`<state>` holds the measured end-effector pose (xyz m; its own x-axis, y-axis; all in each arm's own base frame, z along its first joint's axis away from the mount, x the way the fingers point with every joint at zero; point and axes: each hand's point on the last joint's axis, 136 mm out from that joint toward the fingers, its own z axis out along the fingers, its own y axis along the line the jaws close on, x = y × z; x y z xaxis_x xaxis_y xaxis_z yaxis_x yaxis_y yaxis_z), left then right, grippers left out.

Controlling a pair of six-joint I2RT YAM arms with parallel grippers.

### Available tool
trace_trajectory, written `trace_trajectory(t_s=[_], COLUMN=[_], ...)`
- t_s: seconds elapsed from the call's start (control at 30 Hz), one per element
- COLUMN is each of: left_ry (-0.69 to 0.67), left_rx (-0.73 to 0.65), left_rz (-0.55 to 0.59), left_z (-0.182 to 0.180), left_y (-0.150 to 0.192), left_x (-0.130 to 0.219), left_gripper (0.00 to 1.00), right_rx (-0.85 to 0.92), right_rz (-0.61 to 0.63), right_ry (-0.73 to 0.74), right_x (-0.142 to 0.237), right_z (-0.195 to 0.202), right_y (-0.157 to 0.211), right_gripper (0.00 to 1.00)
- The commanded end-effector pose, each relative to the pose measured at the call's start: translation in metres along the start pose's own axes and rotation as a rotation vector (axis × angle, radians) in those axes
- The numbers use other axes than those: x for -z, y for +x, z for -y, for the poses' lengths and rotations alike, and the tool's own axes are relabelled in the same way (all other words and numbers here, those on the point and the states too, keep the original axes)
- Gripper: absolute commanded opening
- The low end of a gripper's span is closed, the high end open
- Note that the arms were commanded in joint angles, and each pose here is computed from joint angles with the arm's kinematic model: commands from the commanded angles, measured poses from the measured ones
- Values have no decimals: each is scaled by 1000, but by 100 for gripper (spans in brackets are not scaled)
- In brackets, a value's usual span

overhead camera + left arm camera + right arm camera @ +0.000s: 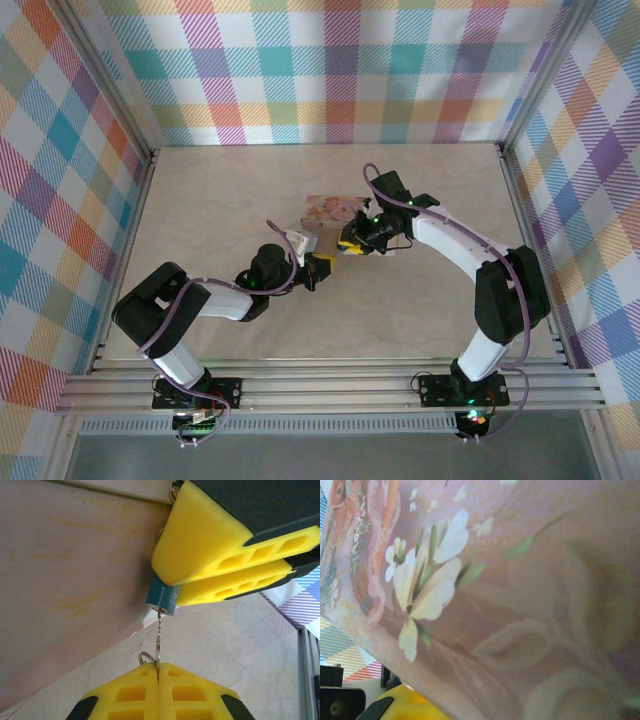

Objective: Unlock the padlock with the key

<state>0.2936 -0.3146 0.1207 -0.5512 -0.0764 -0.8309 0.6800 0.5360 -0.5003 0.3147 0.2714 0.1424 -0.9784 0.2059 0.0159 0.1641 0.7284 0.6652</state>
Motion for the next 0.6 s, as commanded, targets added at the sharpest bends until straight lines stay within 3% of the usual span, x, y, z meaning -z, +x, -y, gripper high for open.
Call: trace_trajectory(t_s=[0.0,0.57], left_ry=[70,66], left_rx=[-41,-12], left_rz=[56,90], left_z=[21,17], left_y=[-21,-24], left_x=[-3,-5], left_gripper=[0,0], right_rx=[25,37], right_rz=[6,-29], right_ry=[-75,-116], right_x=[15,17], right_z=[-20,-24], right_y=[3,10], right_gripper=[0,0])
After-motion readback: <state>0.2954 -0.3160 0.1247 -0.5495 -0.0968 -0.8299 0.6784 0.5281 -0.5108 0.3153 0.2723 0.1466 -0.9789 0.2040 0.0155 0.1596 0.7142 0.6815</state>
